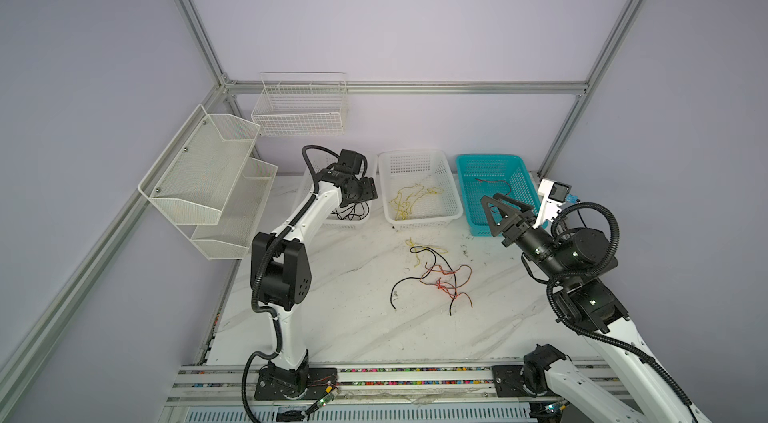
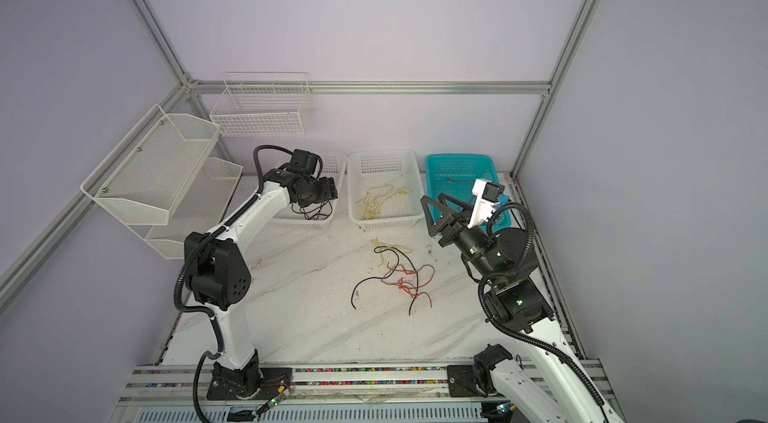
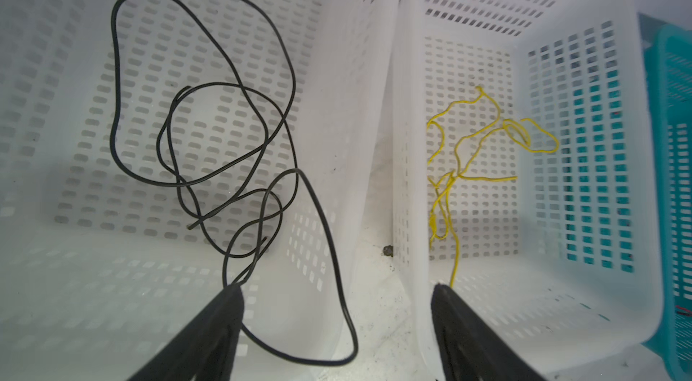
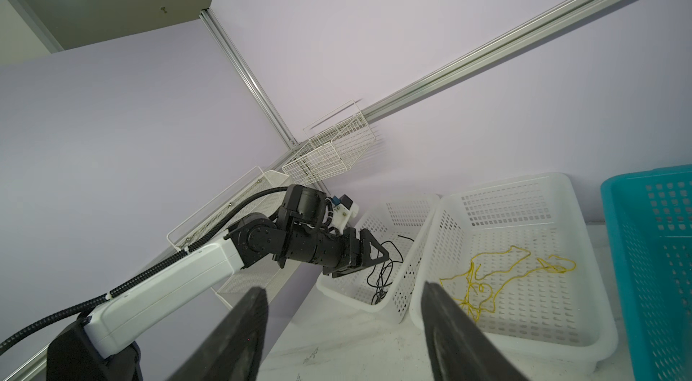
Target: Untangle the cables
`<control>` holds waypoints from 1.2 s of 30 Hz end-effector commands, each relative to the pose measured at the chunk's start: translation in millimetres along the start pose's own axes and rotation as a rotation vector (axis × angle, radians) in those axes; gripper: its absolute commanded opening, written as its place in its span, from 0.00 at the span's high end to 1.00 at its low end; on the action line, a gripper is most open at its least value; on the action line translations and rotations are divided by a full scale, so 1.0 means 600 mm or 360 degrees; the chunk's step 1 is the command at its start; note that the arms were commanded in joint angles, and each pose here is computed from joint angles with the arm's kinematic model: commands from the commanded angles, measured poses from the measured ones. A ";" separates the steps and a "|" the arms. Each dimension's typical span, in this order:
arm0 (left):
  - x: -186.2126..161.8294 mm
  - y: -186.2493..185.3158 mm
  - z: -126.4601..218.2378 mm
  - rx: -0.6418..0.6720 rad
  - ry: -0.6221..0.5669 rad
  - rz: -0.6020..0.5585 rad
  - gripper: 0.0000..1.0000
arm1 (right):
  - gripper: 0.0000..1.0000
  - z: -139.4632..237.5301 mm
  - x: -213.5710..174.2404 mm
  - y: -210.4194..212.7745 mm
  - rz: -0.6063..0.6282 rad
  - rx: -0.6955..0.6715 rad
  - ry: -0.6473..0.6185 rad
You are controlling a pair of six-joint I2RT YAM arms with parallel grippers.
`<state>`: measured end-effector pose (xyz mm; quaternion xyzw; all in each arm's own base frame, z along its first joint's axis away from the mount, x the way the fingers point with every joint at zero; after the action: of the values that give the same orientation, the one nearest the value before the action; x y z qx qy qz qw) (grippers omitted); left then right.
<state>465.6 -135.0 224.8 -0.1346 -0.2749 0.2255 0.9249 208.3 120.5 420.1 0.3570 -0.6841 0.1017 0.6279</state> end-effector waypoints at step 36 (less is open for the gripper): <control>0.161 0.018 -0.016 0.0281 -0.0594 -0.0485 0.72 | 0.33 -0.011 -0.067 -0.013 -0.0075 0.0049 0.0135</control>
<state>523.0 -79.7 243.1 0.0258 -0.4006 0.1508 0.9034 217.1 128.0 380.7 0.3612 -0.6468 0.1051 0.6634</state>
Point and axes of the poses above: each gripper's point midway between its finger pads, its own z axis back along the fingers, its own y axis along the line the jaws close on, x = y × z, the point moved 6 cm from there along z, back along the fingers, and after that the axes turned 15 degrees about z, right-handed, at the moved point
